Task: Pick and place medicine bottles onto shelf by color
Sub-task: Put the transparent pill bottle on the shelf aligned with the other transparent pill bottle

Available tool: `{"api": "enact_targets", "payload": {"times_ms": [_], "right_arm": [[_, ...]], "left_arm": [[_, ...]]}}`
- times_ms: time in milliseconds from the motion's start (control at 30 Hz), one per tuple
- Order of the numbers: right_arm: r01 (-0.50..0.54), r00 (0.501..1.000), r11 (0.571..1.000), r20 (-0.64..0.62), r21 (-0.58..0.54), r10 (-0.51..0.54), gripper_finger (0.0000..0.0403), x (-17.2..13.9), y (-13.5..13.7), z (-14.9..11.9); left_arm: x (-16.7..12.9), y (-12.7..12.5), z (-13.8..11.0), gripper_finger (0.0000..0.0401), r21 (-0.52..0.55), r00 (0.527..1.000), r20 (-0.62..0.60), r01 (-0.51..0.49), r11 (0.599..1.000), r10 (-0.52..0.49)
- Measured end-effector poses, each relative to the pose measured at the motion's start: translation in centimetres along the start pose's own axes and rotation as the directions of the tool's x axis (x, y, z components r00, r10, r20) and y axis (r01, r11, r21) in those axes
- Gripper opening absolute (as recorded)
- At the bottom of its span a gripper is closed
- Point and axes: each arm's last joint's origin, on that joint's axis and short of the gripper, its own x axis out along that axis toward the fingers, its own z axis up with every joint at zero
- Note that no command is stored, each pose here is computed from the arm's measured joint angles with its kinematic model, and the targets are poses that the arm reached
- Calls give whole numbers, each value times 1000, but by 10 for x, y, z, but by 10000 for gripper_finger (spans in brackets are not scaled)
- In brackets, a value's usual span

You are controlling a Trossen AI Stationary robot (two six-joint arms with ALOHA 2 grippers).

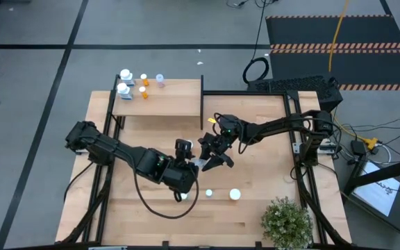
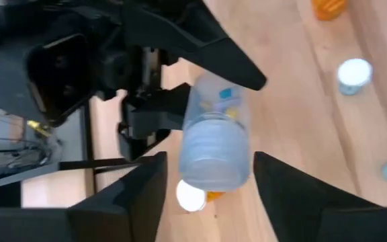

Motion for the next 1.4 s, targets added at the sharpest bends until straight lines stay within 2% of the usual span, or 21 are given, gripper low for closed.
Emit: {"api": "enact_targets", "payload": {"times_ms": [333, 567, 700, 967, 1033, 1100, 1233, 1333, 1400], "right_arm": [[-1, 1000, 1000, -1, -19, 1, 160, 0, 0, 0], [6, 1000, 999, 2, -39, -6, 165, 0, 0, 0], [60, 998, 996, 19, -68, -59, 195, -1, -2, 0], [183, 983, 978, 16, -97, -183, 288, -2, -6, -3], [266, 964, 955, 6, -132, -267, 304, -2, -3, -4], [358, 931, 914, -6, -192, -365, 315, -3, 3, -3], [504, 843, 795, -11, -338, -538, 322, -2, 21, 0], [545, 796, 700, 23, -461, -605, 319, 1, 39, 5], [540, 786, 667, 25, -513, -618, 317, 5, 49, 5]], "left_arm": [[1, 0, 0, 148, -1, 999, 4, 48, 999, -48], [1, 0, 0, 155, -24, 999, 3, 50, 998, -50], [1, 0, -1, 157, -51, 999, -4, 52, 997, -53], [1, -1, -6, 149, -174, 997, -55, 52, 983, -62], [0, -1, -8, 153, -212, 995, -73, 46, 976, -63], [0, -1, -10, 156, -257, 994, -87, 38, 966, -62], [0, -1, -13, 155, -348, 991, -117, 19, 937, -64], [0, -1, -13, 150, -425, 991, -115, 7, 905, -62], [0, -1, -13, 150, -470, 992, -115, 0, 883, -61]]}}
